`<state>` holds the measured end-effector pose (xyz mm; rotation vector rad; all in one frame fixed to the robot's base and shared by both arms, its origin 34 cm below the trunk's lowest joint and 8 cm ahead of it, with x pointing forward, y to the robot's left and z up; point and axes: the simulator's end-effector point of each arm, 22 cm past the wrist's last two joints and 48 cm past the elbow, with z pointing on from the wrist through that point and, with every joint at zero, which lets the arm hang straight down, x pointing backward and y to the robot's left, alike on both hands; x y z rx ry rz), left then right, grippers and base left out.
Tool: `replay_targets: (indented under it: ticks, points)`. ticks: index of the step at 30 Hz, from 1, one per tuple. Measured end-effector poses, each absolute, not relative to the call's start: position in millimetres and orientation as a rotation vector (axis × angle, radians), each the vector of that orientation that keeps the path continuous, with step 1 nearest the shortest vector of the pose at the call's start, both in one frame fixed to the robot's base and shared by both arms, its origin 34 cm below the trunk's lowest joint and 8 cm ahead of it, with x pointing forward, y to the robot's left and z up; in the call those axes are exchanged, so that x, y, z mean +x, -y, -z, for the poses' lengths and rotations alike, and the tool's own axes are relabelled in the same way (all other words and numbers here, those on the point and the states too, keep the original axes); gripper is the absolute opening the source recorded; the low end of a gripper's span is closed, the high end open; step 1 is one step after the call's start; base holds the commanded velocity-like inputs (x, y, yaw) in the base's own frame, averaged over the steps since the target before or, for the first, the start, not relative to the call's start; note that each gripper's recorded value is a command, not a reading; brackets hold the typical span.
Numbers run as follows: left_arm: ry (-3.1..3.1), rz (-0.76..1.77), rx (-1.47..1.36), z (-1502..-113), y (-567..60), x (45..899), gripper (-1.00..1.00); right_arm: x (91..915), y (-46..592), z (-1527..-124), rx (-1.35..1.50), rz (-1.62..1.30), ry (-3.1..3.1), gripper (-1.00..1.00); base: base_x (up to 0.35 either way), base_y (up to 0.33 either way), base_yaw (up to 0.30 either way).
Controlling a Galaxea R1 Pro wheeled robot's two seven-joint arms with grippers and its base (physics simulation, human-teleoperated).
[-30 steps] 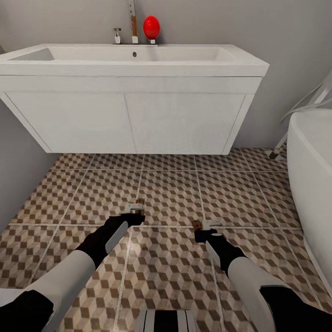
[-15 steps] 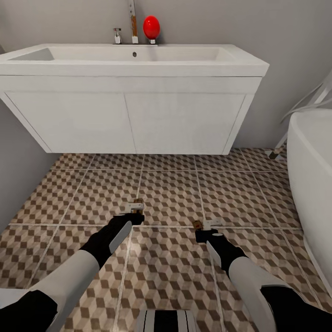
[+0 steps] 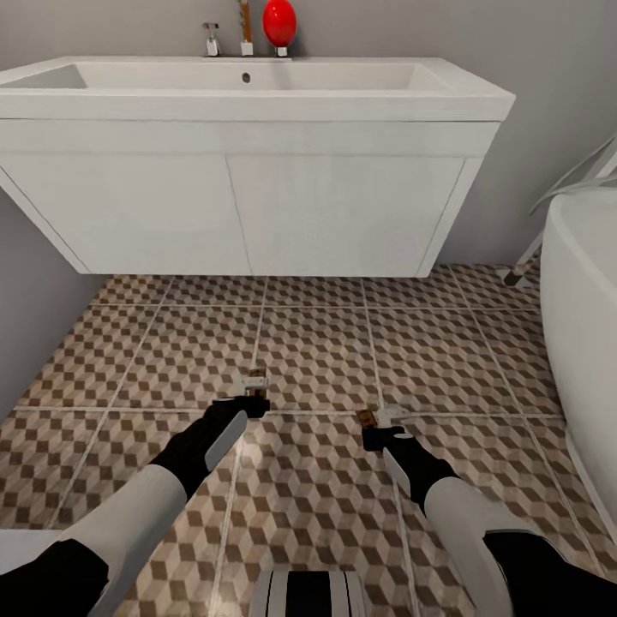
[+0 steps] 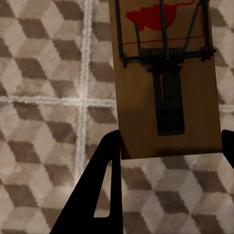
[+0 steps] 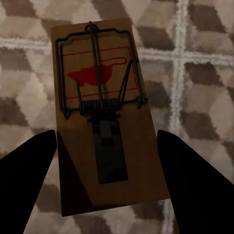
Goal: Take the four mousetraps from the cabinet in the bathroom and place them on the bathroom floor. Make sure all four end up on the same floor surface, and ensure that at least two of them are either under or directly next to the same bathroom sink.
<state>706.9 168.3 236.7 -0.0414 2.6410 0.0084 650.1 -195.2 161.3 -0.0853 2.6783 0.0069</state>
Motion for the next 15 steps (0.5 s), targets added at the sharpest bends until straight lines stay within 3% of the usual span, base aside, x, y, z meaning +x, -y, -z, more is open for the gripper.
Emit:
replay_targets:
  ticks: [5,15]
  points:
    - [-2.615,-0.004,-0.054,-244.0,-168.1,714.3,-1.0,650.2,195.1,-161.4,-0.085,-0.007,-2.677,-1.0,0.029,0.0,0.0]
    - [-2.626,0.006,-0.052,-241.8,-167.9,711.8,-1.0,651.0,197.3,-162.0,-0.085,-0.003,-2.675,-1.0,0.313,0.0,0.0]
